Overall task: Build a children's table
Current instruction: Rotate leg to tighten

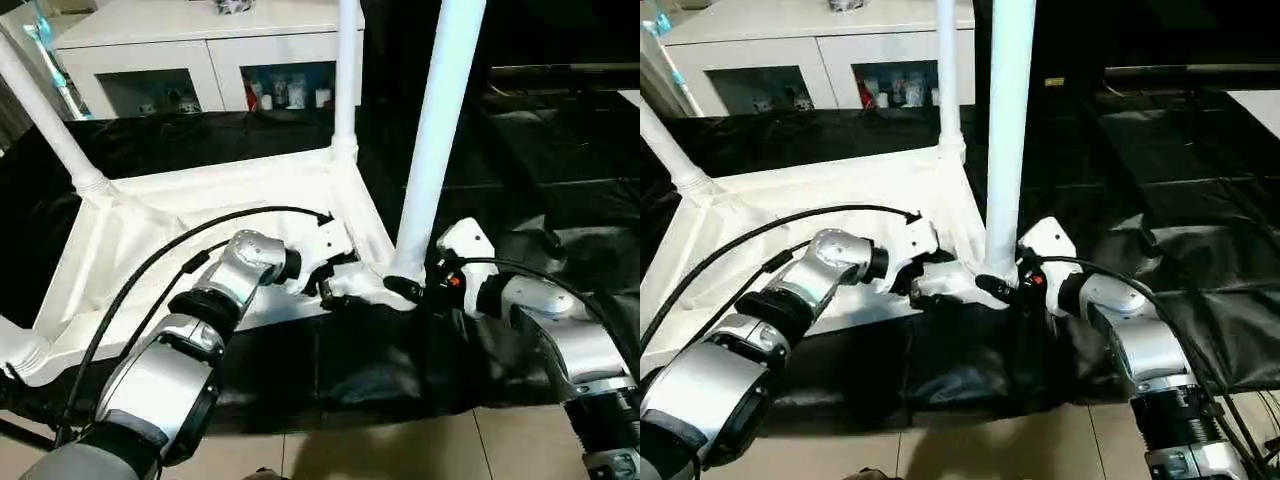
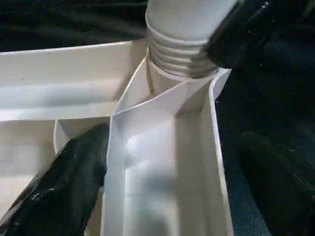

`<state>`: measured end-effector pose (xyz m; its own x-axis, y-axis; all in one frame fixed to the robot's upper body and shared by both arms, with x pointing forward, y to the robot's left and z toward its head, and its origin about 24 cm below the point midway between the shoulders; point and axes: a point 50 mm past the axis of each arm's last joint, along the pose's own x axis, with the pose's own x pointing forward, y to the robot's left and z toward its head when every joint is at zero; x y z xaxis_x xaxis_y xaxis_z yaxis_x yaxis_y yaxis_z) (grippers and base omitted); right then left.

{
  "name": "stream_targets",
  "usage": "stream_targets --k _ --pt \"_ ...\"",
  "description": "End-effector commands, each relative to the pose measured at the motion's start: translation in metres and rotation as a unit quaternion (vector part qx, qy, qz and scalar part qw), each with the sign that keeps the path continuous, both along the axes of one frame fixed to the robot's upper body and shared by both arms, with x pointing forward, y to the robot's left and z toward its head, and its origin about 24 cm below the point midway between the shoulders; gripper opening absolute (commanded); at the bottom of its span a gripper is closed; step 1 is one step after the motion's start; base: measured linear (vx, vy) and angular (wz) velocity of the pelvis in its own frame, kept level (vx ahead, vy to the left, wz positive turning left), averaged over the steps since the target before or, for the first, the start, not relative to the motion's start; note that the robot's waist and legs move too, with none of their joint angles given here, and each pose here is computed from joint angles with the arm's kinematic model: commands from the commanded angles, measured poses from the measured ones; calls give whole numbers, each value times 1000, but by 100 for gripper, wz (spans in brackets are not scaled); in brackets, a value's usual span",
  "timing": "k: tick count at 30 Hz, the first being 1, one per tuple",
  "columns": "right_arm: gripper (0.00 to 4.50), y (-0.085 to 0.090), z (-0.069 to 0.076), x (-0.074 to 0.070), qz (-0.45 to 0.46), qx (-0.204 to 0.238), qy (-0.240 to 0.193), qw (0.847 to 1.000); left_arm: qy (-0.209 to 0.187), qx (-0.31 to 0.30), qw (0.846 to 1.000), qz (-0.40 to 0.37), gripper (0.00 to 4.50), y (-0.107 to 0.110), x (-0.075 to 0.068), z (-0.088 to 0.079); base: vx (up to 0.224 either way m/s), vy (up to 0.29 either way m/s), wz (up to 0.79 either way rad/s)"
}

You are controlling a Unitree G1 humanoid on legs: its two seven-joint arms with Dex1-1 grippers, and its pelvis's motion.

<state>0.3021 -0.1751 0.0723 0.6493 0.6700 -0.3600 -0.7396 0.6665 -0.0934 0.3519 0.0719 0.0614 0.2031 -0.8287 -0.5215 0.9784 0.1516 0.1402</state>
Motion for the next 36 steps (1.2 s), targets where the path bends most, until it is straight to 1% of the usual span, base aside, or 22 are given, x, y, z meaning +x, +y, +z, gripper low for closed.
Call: stream_targets --k 1,11,16,17,18,20,23,24,25,26,30,32,34,36 --pt "380 0 5 3 0 -4 -10 1000 28 38 999 -18 445 6 -7 -14 0 0 0" --pt "380 -1 4 3 0 -8 -12 1000 10 48 998 -39 445 6 -7 -14 0 0 0" --pt "380 0 4 4 1 -8 -12 1000 10 53 998 -42 445 8 -7 -14 0 0 0" --pt "380 0 4 4 1 -8 -12 1000 12 51 998 -42 428 8 -7 -14 0 0 0" --pt "380 0 4 4 1 -7 -12 1000 18 42 998 -44 428 8 -8 -14 0 0 0" --pt "380 0 4 4 2 -7 -12 1000 24 27 998 -46 405 7 -9 -13 0 0 0" --pt "380 1 3 4 2 -7 -12 1000 31 2 999 -43 389 5 -9 -11 0 0 0" --pt "380 1 3 4 3 -7 -12 1000 34 -10 998 -44 378 5 -9 -10 0 0 0" --pt "380 1 3 4 3 -7 -12 1000 34 -12 998 -45 365 5 -9 -10 0 0 0" --pt "380 1 3 4 4 -8 -12 1000 34 -13 998 -47 365 5 -9 -10 0 0 0" --pt "380 1 2 3 6 -9 -11 1000 20 -3 998 -58 365 6 -10 -11 0 0 0" --pt "380 1 2 3 6 -11 -12 1000 -2 16 998 -61 365 7 -10 -12 0 0 0" --pt "380 1 2 2 6 -11 -12 1000 -15 31 997 -68 365 8 -10 -13 0 0 0" --pt "380 1 2 2 5 -11 -12 1000 -17 34 997 -69 365 8 -10 -14 0 0 0"
